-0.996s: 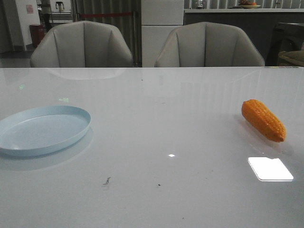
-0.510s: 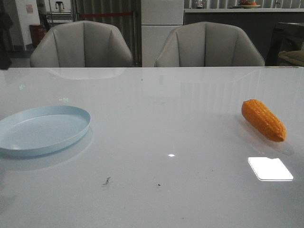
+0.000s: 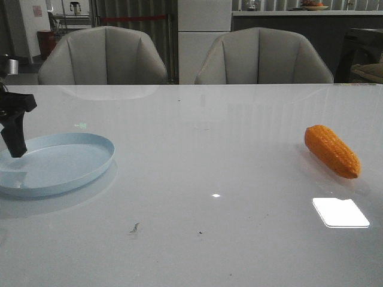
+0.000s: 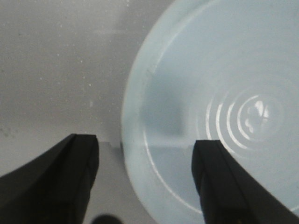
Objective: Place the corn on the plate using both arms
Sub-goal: 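Lower the left gripper and grip the rim of the light blue plate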
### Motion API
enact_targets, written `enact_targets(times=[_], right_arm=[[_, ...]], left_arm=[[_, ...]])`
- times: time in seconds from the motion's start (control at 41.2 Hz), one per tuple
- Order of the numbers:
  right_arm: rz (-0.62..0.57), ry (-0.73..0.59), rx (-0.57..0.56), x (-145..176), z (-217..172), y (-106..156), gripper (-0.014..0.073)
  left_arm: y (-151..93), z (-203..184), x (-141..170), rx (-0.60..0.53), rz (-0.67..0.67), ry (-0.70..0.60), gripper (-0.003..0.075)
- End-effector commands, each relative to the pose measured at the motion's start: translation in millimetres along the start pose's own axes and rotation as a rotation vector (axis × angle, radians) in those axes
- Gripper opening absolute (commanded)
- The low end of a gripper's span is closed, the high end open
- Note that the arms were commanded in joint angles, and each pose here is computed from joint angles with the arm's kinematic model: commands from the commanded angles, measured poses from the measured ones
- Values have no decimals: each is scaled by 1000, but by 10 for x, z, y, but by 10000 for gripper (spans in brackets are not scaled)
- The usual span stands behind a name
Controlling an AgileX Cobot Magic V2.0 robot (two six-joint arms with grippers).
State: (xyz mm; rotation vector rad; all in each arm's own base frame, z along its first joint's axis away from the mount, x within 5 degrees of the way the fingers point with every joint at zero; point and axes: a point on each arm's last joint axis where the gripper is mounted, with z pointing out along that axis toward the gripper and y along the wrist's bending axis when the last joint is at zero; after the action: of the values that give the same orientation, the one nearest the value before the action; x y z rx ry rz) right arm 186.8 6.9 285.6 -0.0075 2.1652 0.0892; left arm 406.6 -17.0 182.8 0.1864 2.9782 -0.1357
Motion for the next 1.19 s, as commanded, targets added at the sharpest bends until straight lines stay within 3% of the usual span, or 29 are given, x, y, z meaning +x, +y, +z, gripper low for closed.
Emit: enact_targets(times=[0.0,0.583,1.044,1.166], right_arm=[[-4,-107,6,-174,-67,0,447],[-4,-100,5,-168,-67,1,447],[-4,-67,1,-138,-64,4,447],[-4,-65,1,-136,-64,5,447]], left_arm=[[-12,-254,-104,-7,-12,-121,477],[-3,-253,-158,-17,-12,-178,477],[11,-102,-155,-12,-15,-135,475],[12,-94,-155,-12,-16,-133,442]])
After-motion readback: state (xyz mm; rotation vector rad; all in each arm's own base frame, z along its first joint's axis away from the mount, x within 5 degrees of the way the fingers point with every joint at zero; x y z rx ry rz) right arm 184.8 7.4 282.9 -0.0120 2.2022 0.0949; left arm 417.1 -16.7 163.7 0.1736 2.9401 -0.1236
